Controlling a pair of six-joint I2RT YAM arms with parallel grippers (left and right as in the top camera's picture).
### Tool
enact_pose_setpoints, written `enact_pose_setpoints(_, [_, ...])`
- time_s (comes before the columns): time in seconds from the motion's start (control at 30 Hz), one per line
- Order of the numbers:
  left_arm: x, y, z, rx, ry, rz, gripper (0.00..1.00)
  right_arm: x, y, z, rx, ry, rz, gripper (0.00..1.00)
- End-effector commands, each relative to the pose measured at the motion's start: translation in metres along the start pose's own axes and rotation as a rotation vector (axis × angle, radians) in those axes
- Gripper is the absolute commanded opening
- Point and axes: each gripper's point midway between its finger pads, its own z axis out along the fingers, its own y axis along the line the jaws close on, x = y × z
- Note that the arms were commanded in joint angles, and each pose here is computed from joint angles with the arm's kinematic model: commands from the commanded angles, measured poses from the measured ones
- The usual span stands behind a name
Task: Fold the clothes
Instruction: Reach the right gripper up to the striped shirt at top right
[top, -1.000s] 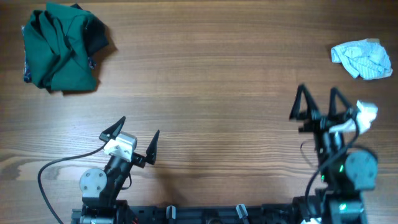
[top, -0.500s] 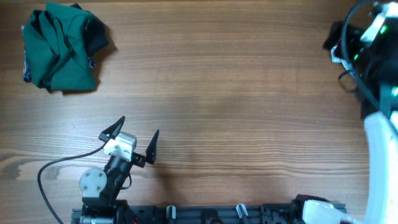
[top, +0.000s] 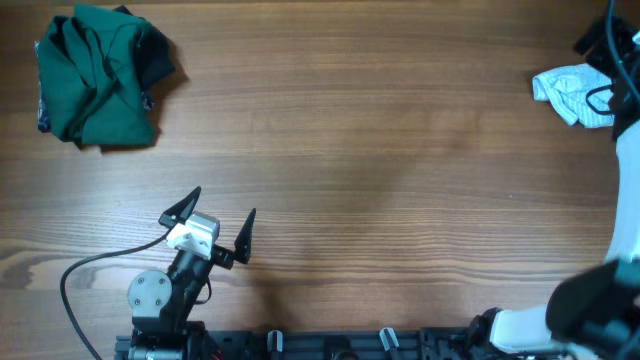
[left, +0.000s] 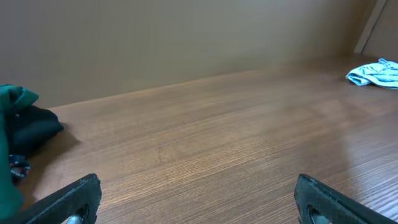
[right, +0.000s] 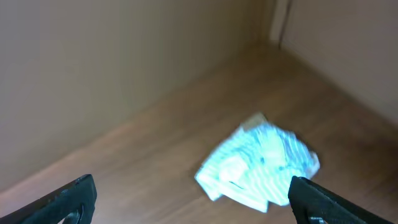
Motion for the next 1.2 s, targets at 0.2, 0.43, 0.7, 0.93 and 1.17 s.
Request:
enact_pose_setpoints(0.2, [0.002, -0.001, 0.000, 0.003, 0.001, -0.010, 1.00, 0.033, -0.050, 0.085, 0.056, 0.061, 0.069, 1.00])
enact_pose_setpoints(0.43, [0.002, -0.001, 0.000, 0.003, 0.001, -0.010, 1.00, 0.058, -0.113, 0.110, 0.304, 0.085, 0.065, 1.00])
enact_pose_setpoints(0.7, [0.002, -0.001, 0.000, 0.003, 0.001, -0.009, 1.00, 0.092, -0.121, 0.143, 0.243, 0.172, -0.064, 1.00])
enact_pose_setpoints(0.93, [0.002, -0.001, 0.000, 0.003, 0.001, -0.009, 1.00, 0.121, -0.129, 0.159, 0.247, 0.237, -0.083, 1.00])
enact_pose_setpoints(1.17, [0.002, -0.001, 0.000, 0.003, 0.001, -0.010, 1.00, 0.135, -0.130, 0.167, 0.232, 0.269, -0.110, 1.00])
